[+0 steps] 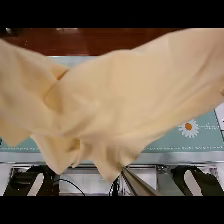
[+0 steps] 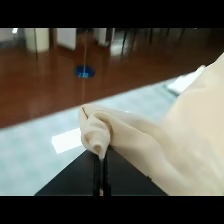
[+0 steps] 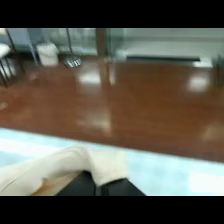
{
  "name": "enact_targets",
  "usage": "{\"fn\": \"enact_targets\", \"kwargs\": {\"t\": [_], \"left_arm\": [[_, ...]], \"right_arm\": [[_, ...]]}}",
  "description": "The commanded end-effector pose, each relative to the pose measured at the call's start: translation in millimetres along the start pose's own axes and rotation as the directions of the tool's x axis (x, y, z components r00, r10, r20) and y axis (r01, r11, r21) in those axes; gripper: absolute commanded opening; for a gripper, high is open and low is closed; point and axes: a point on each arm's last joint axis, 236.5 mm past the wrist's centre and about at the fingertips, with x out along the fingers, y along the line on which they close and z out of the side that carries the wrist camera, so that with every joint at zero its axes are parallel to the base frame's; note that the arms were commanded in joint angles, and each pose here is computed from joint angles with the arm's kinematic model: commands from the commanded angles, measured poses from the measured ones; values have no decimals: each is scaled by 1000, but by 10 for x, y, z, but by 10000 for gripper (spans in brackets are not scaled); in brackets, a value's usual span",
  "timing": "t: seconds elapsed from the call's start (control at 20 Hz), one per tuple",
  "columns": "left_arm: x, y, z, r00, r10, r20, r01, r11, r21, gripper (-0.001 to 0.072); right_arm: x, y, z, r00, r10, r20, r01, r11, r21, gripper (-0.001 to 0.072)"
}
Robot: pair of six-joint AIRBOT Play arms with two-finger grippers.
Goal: Fold the shirts.
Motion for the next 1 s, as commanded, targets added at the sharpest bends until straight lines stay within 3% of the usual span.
{"fn": "enact_targets", "kwargs": {"t": [0.0, 0.15, 0.3, 0.45, 0.6, 0.75, 0.95], "left_arm": [[-91, 87, -610, 974, 45, -221, -76, 988, -131, 20], [101, 221, -1238, 914, 0, -405, -111, 961, -252, 20], [383, 354, -1937, 841, -84, -535, -146, 916, -374, 21], [844, 503, -2302, 873, -141, -468, -134, 851, -507, 21], [1302, 887, -2422, 932, -77, -354, -151, 806, -573, 21], [1649, 1289, -2667, 926, -17, -377, -224, 780, -585, 22], [2065, 1532, -3147, 899, -62, -434, -268, 706, -655, 22]], "right_arm": [[-96, -209, -642, 953, -84, -291, 102, 994, 47, 21], [2, -292, -1256, 821, -12, -572, 89, 990, 106, 22], [360, -425, -1623, 752, 63, -656, 101, 972, 210, 22], [910, -588, -2017, 733, 143, -665, 118, 936, 331, 22], [1481, -745, -2295, 744, 213, -634, 86, 910, 407, 22], [2024, -842, -2348, 782, 285, -554, 36, 867, 496, 23], [2573, -902, -2499, 801, 385, -459, -3, 769, 639, 23]]}}
